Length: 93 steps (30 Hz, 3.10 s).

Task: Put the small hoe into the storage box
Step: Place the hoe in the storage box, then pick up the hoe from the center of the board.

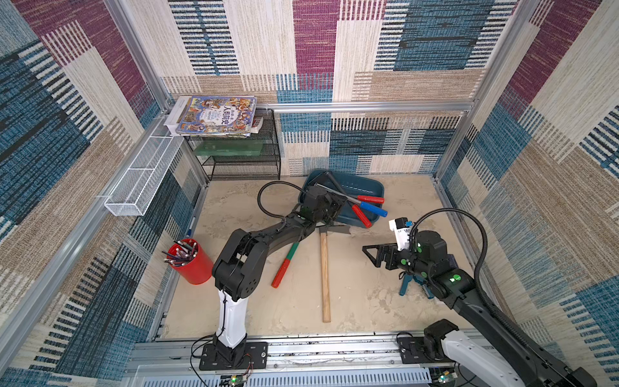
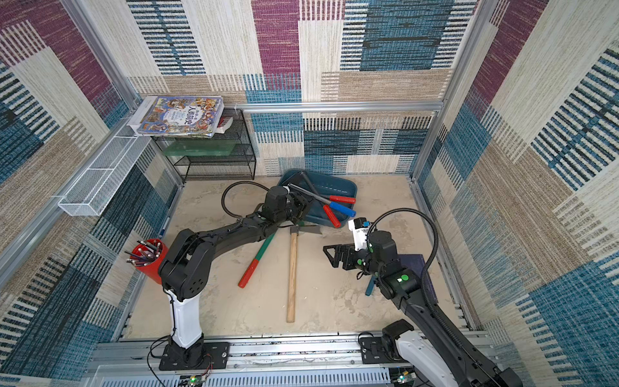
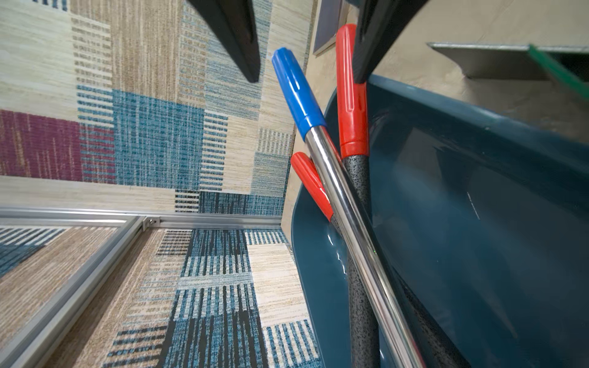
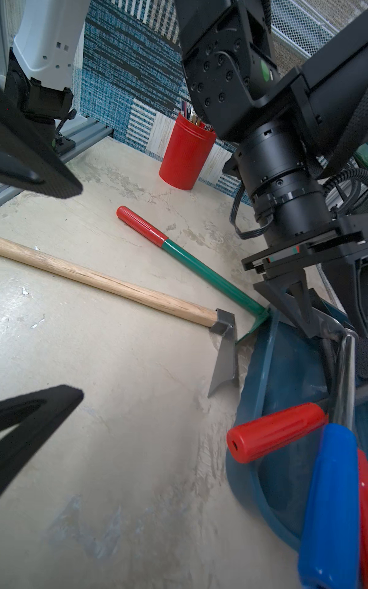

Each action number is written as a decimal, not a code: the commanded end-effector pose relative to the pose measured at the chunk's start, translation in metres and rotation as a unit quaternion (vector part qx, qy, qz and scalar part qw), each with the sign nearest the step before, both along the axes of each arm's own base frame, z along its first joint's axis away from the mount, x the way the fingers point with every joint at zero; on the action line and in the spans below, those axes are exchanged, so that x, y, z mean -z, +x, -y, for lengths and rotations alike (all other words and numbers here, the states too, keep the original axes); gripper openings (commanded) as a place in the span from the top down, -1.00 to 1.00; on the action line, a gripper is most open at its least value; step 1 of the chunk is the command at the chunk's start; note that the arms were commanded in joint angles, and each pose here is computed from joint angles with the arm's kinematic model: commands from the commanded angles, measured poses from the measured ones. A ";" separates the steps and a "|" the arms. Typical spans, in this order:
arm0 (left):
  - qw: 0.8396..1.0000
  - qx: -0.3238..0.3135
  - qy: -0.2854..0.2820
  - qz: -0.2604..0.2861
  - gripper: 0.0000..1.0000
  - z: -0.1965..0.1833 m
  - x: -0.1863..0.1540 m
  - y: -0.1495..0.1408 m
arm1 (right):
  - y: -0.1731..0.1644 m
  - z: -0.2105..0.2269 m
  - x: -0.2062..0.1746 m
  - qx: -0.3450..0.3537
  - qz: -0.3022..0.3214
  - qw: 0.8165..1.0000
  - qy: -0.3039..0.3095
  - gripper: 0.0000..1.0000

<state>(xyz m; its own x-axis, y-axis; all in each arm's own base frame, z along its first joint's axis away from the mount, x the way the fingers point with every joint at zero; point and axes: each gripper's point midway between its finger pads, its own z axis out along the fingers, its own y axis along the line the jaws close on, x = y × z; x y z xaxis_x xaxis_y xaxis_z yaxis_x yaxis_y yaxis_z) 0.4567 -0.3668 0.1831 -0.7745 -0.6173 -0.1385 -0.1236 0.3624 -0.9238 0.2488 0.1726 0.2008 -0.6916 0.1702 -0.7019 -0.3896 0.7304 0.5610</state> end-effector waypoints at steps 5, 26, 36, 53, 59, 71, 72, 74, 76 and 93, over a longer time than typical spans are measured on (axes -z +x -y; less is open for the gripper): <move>0.994 0.071 0.080 0.032 -0.02 -0.007 -0.002 -0.028 | 0.003 -0.012 -0.009 -0.025 0.025 0.999 0.010 -0.91; 0.945 0.210 0.228 0.104 0.00 -0.035 -0.015 -0.097 | -0.003 -0.032 -0.010 -0.076 0.035 0.996 0.009 -0.91; 0.922 0.253 0.273 0.109 0.00 -0.046 -0.002 -0.128 | -0.011 -0.044 -0.009 -0.108 0.038 0.993 0.009 -0.91; 0.892 0.274 0.355 0.052 0.03 -0.058 0.048 -0.151 | -0.016 -0.045 -0.002 -0.109 0.027 0.994 -0.004 -0.91; 0.870 0.274 0.410 0.022 0.06 -0.063 0.065 -0.149 | -0.018 -0.045 0.001 -0.108 0.021 0.994 -0.010 -0.91; 0.832 0.267 0.486 0.008 0.01 -0.072 0.078 -0.139 | -0.022 -0.043 0.009 -0.107 0.009 0.994 -0.018 -0.91; 0.830 0.267 0.490 0.003 0.01 -0.073 0.081 -0.138 | -0.022 -0.043 0.009 -0.107 0.008 0.994 -0.018 -0.91; 0.824 0.269 0.498 -0.007 0.02 -0.073 0.085 -0.136 | -0.022 -0.043 0.010 -0.106 0.007 0.994 -0.019 -0.91; 0.820 0.271 0.503 -0.016 0.02 -0.073 0.090 -0.135 | -0.022 -0.043 0.008 -0.107 0.009 0.994 -0.019 -0.91; 0.794 0.284 0.533 -0.064 -0.08 -0.070 0.128 -0.126 | -0.023 -0.043 0.009 -0.108 0.008 0.994 -0.020 -0.91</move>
<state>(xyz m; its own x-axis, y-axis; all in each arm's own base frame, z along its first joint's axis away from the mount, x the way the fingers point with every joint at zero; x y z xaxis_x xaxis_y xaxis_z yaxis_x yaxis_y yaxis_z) 0.3312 -0.3019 0.0595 -0.9349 0.2371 -0.2642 0.2660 0.9607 -0.0791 0.2248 0.2160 0.1909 -0.7072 -0.0045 -0.7070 -0.5406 0.6479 0.5366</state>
